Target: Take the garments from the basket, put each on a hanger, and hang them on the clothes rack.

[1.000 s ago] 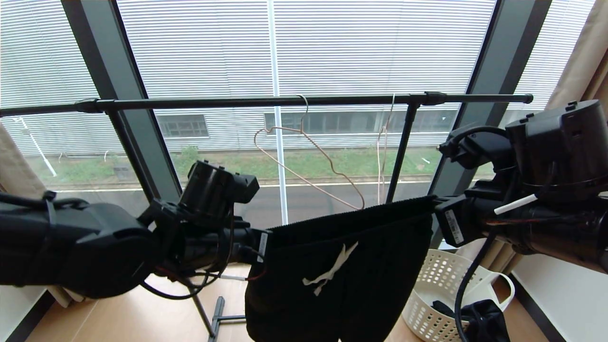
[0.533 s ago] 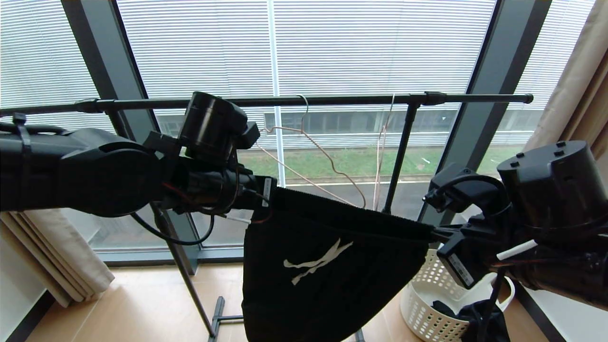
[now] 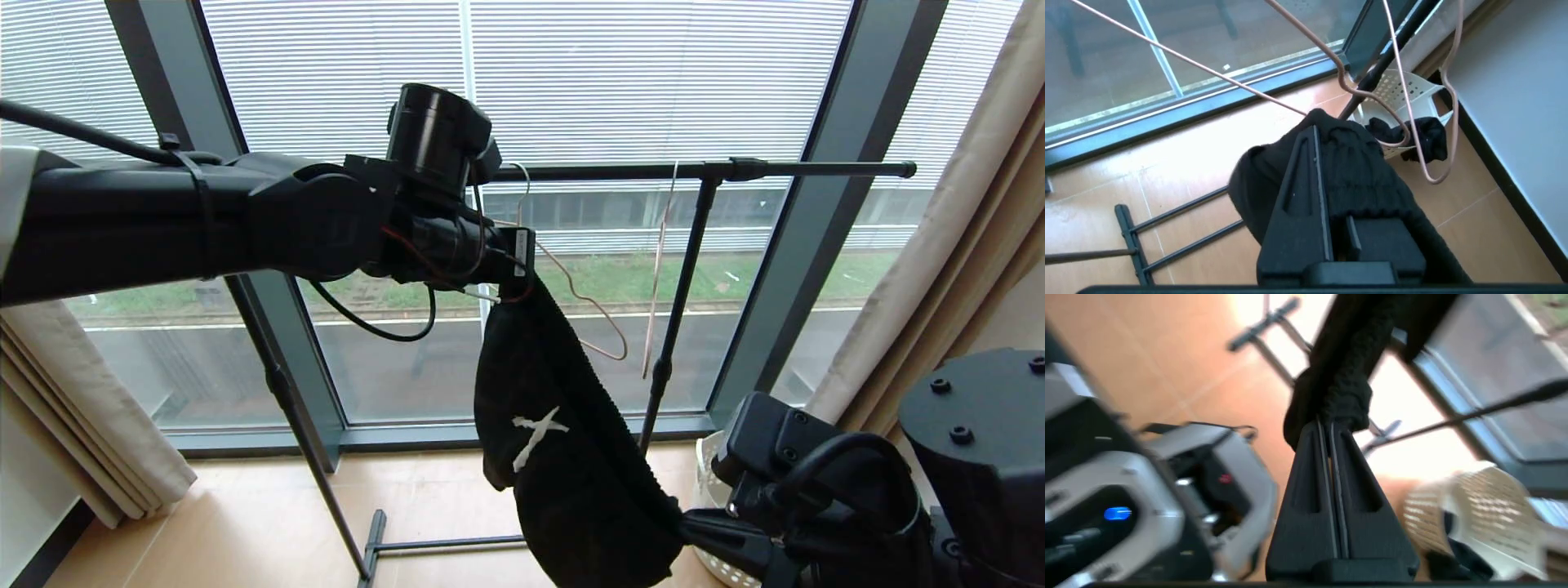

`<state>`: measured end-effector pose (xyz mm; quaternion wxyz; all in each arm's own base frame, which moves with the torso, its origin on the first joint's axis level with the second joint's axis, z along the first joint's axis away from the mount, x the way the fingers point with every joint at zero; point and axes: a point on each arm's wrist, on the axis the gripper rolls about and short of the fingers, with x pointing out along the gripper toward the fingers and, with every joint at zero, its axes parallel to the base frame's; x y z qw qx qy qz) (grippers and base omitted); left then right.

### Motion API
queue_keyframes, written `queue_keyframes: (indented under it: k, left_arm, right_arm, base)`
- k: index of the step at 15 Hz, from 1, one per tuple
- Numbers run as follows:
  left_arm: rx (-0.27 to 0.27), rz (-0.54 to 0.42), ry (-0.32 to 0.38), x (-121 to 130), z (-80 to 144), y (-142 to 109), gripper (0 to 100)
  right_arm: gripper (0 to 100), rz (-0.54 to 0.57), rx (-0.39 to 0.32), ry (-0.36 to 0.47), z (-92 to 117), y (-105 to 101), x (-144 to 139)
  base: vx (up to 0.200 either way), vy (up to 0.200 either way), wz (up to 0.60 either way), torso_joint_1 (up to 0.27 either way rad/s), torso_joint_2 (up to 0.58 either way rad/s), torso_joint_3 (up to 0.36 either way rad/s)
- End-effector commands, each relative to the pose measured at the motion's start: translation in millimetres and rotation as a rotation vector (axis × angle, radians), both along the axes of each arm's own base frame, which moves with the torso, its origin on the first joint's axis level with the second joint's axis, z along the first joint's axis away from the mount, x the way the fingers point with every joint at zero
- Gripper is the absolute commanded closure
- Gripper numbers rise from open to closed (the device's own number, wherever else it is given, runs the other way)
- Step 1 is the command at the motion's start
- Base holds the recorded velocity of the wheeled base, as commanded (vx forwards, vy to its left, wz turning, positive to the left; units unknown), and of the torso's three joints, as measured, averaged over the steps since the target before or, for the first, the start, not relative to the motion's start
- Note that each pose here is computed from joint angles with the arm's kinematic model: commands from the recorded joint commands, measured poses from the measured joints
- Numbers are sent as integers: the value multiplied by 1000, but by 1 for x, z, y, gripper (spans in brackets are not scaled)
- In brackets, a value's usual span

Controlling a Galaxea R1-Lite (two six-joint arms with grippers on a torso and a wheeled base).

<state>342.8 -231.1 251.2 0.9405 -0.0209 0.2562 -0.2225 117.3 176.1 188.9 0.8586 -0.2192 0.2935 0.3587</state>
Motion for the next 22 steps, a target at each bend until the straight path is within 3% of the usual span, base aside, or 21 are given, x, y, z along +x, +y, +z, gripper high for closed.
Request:
queue_keyframes:
  k: [1, 7, 8, 14, 15, 17, 18, 19, 22]
  left_arm:
    - [5, -9, 6, 11, -11, -13, 100]
    - [-7, -7, -7, 14, -9, -16, 100]
    - [-9, -9, -9, 13, -7, -16, 100]
    - [-25, -1, -5, 10, -4, -14, 100]
    - [-27, 0, -11, 9, -1, -12, 100]
    - [-27, -1, -11, 6, 2, -10, 100]
    - [-17, 0, 2, -1, 1, -5, 100]
    - [-9, -3, 0, -8, 5, 1, 100]
    - [103, -34, -18, -35, 10, 31, 100]
  right_arm:
    - [100, 67, 52, 49, 3, 15, -11]
    - [100, 5, 234, 149, 15, 43, -17]
    - [100, -5, 315, 155, 18, 50, -18]
    - [100, -4, 380, 167, 7, 54, -19]
    - [100, 3, 371, 159, 6, 52, -19]
    - [100, 4, 255, 93, 2, 38, -10]
    - [100, -40, 100, 61, -6, 20, 4]
    - [100, -69, 17, 31, -8, 11, 9]
    - [100, -251, -103, -49, -14, -3, 42]
  base:
    - [0, 0, 0, 0, 0, 0]
    - [0, 0, 0, 0, 0, 0]
    - [0, 0, 0, 0, 0, 0]
    - [0, 0, 0, 0, 0, 0]
    - [0, 0, 0, 0, 0, 0]
    - [0, 0, 0, 0, 0, 0]
    - [0, 0, 0, 0, 0, 0]
    - [0, 0, 0, 0, 0, 0]
    - [0, 0, 0, 0, 0, 0]
